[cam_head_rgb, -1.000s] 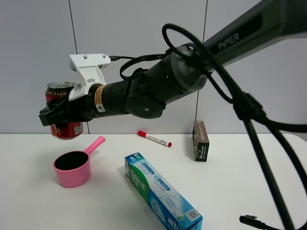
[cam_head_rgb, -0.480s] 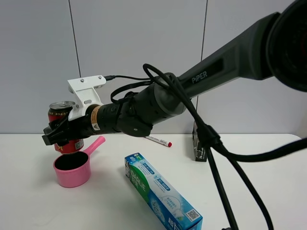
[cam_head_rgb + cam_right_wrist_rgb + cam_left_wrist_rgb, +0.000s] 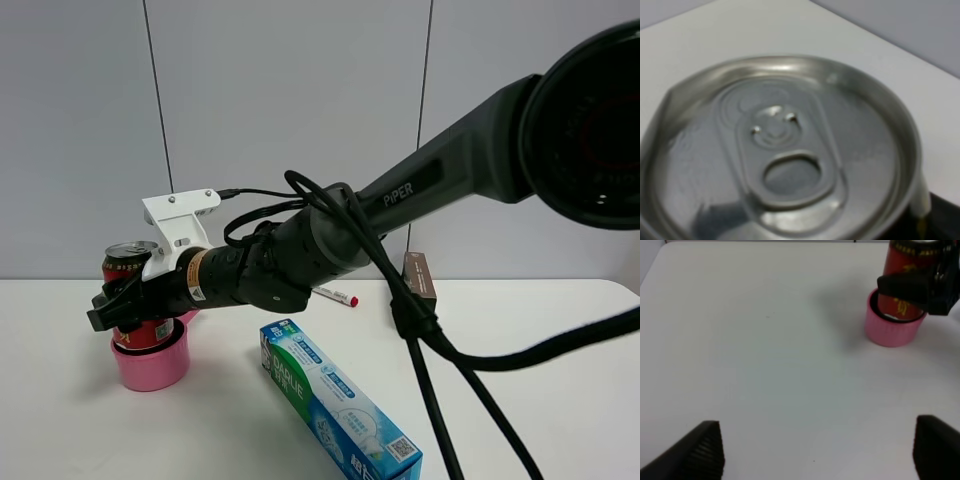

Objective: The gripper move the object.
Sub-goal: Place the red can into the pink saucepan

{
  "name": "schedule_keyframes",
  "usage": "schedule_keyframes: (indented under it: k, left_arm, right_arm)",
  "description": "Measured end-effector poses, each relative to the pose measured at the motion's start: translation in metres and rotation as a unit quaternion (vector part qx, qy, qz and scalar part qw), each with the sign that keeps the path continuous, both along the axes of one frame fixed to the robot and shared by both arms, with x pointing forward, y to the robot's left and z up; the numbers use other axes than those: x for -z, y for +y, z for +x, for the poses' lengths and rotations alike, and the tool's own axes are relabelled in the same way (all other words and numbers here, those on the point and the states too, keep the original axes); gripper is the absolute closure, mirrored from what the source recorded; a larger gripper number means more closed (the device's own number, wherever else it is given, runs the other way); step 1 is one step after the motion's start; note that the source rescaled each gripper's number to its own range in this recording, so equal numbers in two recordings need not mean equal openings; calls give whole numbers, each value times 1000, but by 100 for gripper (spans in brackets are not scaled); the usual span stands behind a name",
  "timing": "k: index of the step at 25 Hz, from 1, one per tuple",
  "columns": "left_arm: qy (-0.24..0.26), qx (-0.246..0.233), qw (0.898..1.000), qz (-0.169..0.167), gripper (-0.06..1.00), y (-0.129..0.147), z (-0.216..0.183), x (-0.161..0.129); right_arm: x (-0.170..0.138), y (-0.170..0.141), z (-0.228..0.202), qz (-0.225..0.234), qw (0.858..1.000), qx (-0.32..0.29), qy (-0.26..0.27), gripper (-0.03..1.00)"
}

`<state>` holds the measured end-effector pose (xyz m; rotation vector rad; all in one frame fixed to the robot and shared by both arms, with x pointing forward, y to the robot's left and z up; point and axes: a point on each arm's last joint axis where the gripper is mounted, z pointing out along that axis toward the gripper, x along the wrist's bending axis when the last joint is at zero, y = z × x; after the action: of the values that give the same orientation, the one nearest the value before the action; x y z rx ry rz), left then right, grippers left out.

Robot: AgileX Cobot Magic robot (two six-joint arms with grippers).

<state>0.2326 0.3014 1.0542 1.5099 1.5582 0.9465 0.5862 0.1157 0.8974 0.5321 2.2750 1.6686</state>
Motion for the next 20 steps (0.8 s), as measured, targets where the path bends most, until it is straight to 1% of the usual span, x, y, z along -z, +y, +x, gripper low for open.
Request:
schedule_keyframes:
  k: [12,20]
  left_arm:
    - [0,0,1000,0,-6,0,0,0]
    - [0,0,1000,0,-6,0,0,0]
  right_arm:
    - [5,0,0,-12,1000,-6,-14,97]
    - [12,0,1,-14,1000,0,-9,97]
